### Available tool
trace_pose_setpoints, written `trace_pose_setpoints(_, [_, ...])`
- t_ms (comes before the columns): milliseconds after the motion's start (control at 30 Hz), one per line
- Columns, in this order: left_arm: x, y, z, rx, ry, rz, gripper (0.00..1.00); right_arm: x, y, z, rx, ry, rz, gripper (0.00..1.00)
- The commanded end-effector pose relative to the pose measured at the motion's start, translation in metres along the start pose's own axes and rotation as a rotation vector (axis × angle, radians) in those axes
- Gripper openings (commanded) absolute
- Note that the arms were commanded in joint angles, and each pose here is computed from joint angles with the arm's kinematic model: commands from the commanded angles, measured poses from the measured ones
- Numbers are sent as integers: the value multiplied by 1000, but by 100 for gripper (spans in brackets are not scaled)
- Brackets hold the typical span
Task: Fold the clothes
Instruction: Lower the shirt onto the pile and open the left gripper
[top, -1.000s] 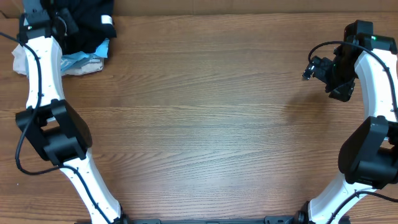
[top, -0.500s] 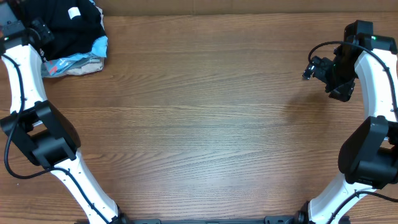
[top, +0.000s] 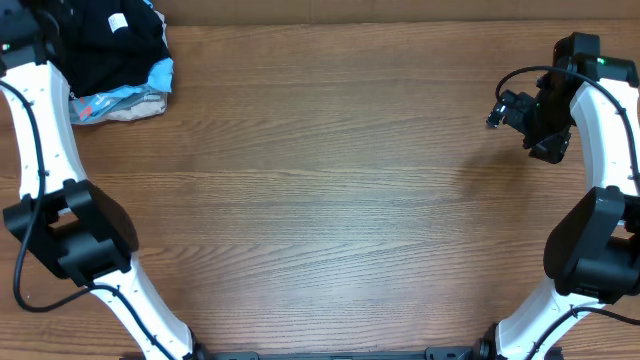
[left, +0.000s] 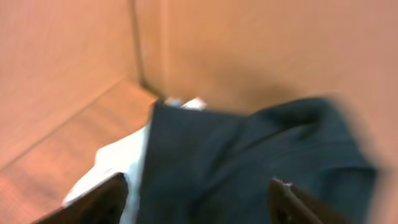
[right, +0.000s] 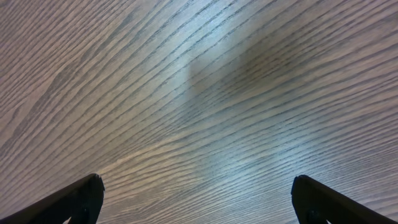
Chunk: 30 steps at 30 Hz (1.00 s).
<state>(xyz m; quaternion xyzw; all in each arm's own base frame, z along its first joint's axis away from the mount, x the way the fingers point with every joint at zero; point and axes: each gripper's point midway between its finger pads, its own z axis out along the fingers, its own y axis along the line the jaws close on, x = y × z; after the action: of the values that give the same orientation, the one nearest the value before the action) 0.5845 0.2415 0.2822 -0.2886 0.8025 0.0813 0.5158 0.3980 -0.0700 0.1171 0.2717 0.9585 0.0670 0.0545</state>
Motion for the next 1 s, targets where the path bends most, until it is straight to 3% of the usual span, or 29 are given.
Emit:
trace_pose_setpoints(0, [4,-38,-6,177,32,5,58,-7,5,-15,-24,-44,-4,100])
trace_pose_setpoints(100, [30,-71,3,369,95,89,41,-7,5,-15,-24,-44,-3,100])
trace_pose_setpoints(133, [39,-78,7,412,112,107,25,-7,5,-15,-24,-44,-4,100])
trace_pose_setpoints(200, [60,-83,20,439,154,117,11,-7,5,-15,-24,-44,-3,100])
trace_pose_setpoints(300, [95,-79,44,425,220,123,5,-7,5,-15,-24,-44,-4,100])
trace_pose_setpoints(500, [163,-66,84,397,346,114,22,-7,5,-15,-24,-44,-4,100])
trace_pose_setpoints(633, [177,-62,91,380,374,112,22,-7,5,-15,-24,-44,-4,100])
trace_pose_setpoints(767, [138,-68,78,385,287,120,27,-7,5,-15,-24,-44,-4,100])
trace_pose_setpoints(800, [124,-71,71,392,258,122,33,-7,5,-15,-24,-44,-4,100])
trace_pose_setpoints(833, [109,-73,64,397,225,124,49,-7,5,-15,-24,-44,-3,100])
trace_pose_setpoints(967, [44,-81,27,404,80,131,47,-7,5,-15,-24,-44,-4,100])
